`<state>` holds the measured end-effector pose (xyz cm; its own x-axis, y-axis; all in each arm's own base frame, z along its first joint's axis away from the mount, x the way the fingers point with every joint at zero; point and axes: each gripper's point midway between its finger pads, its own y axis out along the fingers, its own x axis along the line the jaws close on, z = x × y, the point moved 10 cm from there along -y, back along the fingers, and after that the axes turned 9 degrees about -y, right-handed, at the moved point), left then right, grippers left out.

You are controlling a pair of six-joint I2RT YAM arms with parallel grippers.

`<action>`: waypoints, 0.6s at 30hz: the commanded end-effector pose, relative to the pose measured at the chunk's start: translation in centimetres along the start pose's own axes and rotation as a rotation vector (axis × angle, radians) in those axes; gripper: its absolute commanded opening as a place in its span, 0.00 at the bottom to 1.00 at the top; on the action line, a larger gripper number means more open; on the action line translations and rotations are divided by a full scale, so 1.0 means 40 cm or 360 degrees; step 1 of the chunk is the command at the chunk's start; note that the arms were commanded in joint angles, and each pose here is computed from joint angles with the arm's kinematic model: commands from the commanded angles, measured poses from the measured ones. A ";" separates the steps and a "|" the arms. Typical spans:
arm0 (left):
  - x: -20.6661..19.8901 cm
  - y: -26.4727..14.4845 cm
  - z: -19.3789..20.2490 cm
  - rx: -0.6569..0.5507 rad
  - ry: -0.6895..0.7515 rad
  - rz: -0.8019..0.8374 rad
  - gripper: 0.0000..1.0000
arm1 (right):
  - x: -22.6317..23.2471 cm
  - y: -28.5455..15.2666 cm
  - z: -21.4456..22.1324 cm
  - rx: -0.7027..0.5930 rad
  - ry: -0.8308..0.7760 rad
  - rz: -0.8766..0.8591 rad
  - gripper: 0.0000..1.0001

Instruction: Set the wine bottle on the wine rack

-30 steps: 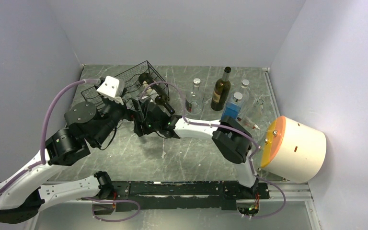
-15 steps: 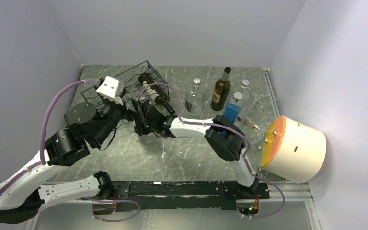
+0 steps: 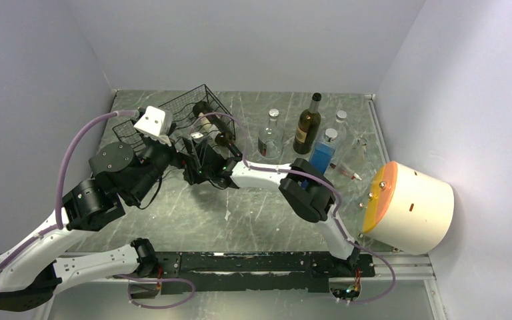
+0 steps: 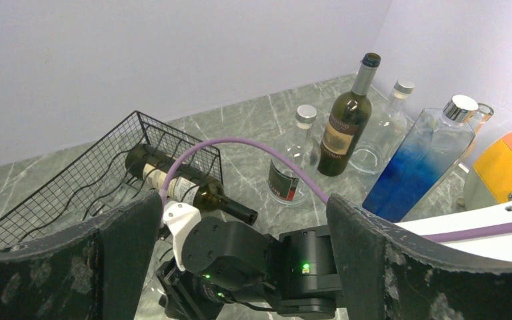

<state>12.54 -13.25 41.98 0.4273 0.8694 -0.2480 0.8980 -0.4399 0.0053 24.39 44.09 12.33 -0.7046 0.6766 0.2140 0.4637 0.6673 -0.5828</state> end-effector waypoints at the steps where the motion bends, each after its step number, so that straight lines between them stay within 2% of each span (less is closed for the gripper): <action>1: 0.003 -0.006 -0.007 -0.0013 -0.0002 -0.0009 0.97 | 0.000 0.019 -0.007 0.0015 0.0006 0.0057 0.36; 5: 0.003 -0.010 -0.010 -0.0015 -0.0028 -0.0004 0.97 | 0.005 -0.022 -0.039 -0.0042 0.0036 0.0057 0.65; 8: 0.002 -0.014 -0.015 -0.0011 -0.0042 0.0008 0.97 | 0.012 -0.080 -0.080 -0.0135 0.0032 0.0041 0.78; 11: 0.000 -0.016 -0.020 -0.0017 -0.0054 0.0023 0.97 | 0.015 -0.145 -0.123 -0.0227 0.0034 0.0024 0.81; 18: -0.002 -0.027 -0.035 -0.0059 -0.0085 0.0078 0.97 | -0.024 -0.298 -0.166 -0.0369 0.0054 0.0131 0.81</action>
<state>12.34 -13.12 42.02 0.4341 0.8622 -0.2609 0.8940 -0.4481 0.0067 23.14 40.33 21.22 -0.6821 0.6949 0.2277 0.5509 0.6931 -0.4649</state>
